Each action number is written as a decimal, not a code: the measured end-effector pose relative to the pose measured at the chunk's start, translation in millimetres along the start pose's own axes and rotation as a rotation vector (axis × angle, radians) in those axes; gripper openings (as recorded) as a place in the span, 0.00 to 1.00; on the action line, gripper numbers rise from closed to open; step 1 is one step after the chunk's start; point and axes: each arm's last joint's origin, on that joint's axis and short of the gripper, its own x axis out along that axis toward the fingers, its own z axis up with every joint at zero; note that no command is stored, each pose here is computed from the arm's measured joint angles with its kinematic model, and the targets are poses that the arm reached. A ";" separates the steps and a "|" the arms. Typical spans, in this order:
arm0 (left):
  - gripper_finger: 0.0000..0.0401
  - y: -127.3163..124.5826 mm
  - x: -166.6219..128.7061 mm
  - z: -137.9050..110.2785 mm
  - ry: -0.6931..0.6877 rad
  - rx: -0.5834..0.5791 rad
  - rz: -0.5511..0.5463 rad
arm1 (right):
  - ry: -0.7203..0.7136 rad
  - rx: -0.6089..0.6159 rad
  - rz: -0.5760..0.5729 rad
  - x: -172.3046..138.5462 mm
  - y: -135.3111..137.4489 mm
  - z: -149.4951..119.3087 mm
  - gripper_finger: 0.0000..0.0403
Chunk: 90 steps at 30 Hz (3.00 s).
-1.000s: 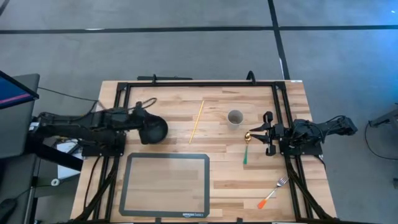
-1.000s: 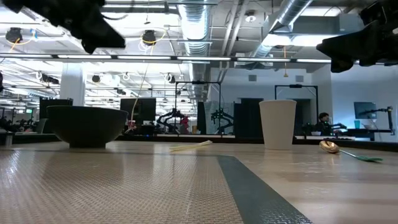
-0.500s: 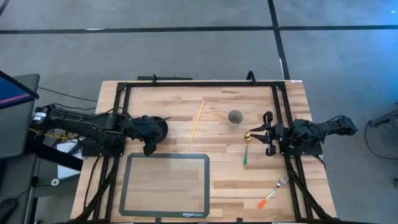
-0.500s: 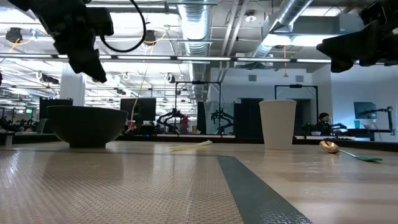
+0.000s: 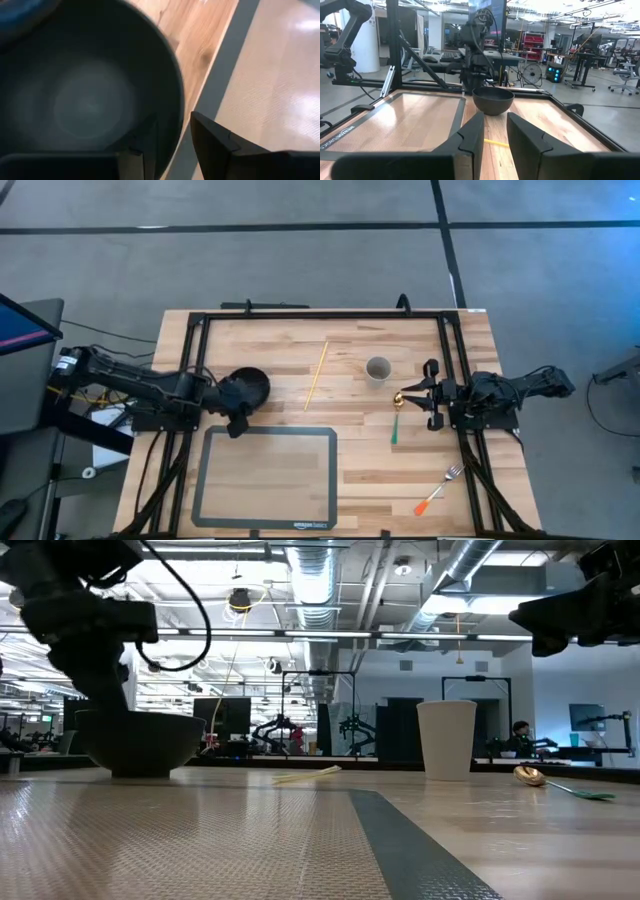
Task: Pick & Place Utensil
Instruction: Put the black bowl on the transparent mat
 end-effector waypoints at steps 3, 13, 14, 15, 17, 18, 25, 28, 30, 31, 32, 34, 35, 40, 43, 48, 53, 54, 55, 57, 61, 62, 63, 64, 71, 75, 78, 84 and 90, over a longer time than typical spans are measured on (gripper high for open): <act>0.28 2.2 2.8 -3.7 -0.001 0.008 0.029 | 0.000 0.000 0.000 0.0 0.0 -0.1 0.19; 0.04 -3.4 3.9 1.2 -0.066 0.057 -0.042 | 0.000 0.000 0.000 0.0 0.0 -0.1 0.19; 0.04 -6.5 3.3 2.2 -0.081 0.060 -0.070 | 0.000 0.000 0.000 0.0 0.0 0.1 0.19; 0.04 -10.4 2.1 3.6 -0.097 0.066 -0.100 | 0.000 0.000 0.000 0.0 0.0 -0.1 0.19; 0.03 -22.0 -4.5 10.2 -0.152 0.073 -0.175 | 0.000 0.000 0.000 0.0 0.0 0.0 0.19; 0.02 -30.0 -9.8 14.0 -0.184 0.084 -0.229 | 0.000 0.000 0.000 0.0 0.0 0.0 0.19; 0.02 -90.1 -42.8 12.8 -0.281 0.230 -0.516 | 0.000 0.000 0.000 0.0 0.0 0.1 0.19; 0.02 -115.9 -39.3 -1.5 -0.239 0.275 -0.530 | 0.000 0.000 0.000 0.0 0.0 0.0 0.19; 0.03 -132.0 -31.7 -13.3 -0.194 0.301 -0.511 | 0.000 0.000 0.000 0.0 0.0 0.0 0.19; 0.03 -139.9 -27.8 -18.5 -0.172 0.312 -0.508 | -0.001 0.000 0.000 0.0 0.0 0.1 0.19; 0.03 -147.5 -23.8 -23.8 -0.150 0.328 -0.501 | 0.000 0.000 0.000 0.0 0.0 0.0 0.19; 0.03 -161.9 -15.6 -33.7 -0.109 0.356 -0.485 | 0.000 0.000 0.000 0.0 0.0 0.1 0.19; 0.03 -169.0 -11.6 -38.6 -0.089 0.367 -0.478 | 0.000 0.000 0.000 0.0 0.0 0.0 0.19; 0.03 -201.1 -3.2 -55.2 -0.088 0.407 -0.447 | -0.001 0.000 0.000 0.0 0.0 0.1 0.19; 0.04 -213.2 0.8 -64.3 -0.074 0.420 -0.442 | -0.001 0.000 -0.001 0.0 0.0 0.0 0.19; 0.06 -219.6 -3.1 -75.6 -0.051 0.420 -0.466 | 0.000 0.000 0.000 0.0 0.0 0.0 0.19; 0.07 -218.3 -22.1 -71.1 -0.035 0.389 -0.550 | -0.001 0.000 0.000 0.0 0.0 0.1 0.19; 0.06 -217.5 -26.4 -68.8 -0.039 0.371 -0.564 | 0.000 0.000 0.000 0.0 0.0 0.0 0.19; 0.05 -216.6 -30.5 -66.3 -0.043 0.349 -0.576 | -0.001 0.000 0.000 0.0 0.0 0.1 0.19; 0.03 -215.8 -34.7 -63.9 -0.039 0.312 -0.592 | -0.001 0.000 0.000 0.0 0.0 0.0 0.19; 0.03 -216.9 -28.8 -66.9 -0.028 0.311 -0.571 | 0.000 0.000 0.000 0.0 0.0 0.0 0.19; 0.04 -218.2 -26.0 -67.9 -0.031 0.314 -0.563 | 0.000 0.000 0.000 0.0 0.0 0.0 0.19; 0.05 -219.1 -22.7 -68.1 -0.031 0.322 -0.556 | -0.001 0.000 0.000 0.0 0.0 0.2 0.19; 0.05 -219.9 -19.6 -68.8 -0.030 0.332 -0.550 | -0.001 0.000 0.000 0.0 0.0 0.2 0.19; 0.03 -212.5 -20.7 -61.2 -0.104 0.462 -0.493 | -0.001 0.000 0.000 0.0 0.0 0.0 0.19; 0.04 -207.7 -22.4 -58.4 -0.064 0.418 -0.478 | -0.001 0.000 0.000 0.0 0.0 0.1 0.19; 0.03 -204.7 -19.5 -63.6 0.000 0.428 -0.450 | -0.001 0.000 0.000 0.0 0.0 0.1 0.19; 0.07 -207.9 -17.8 -64.7 -0.003 0.385 -0.468 | -0.001 0.068 0.003 0.0 0.2 0.1 0.19; 0.11 -208.4 -15.8 -64.5 0.038 0.200 -0.465 | -0.001 0.175 0.004 0.0 0.2 0.1 0.19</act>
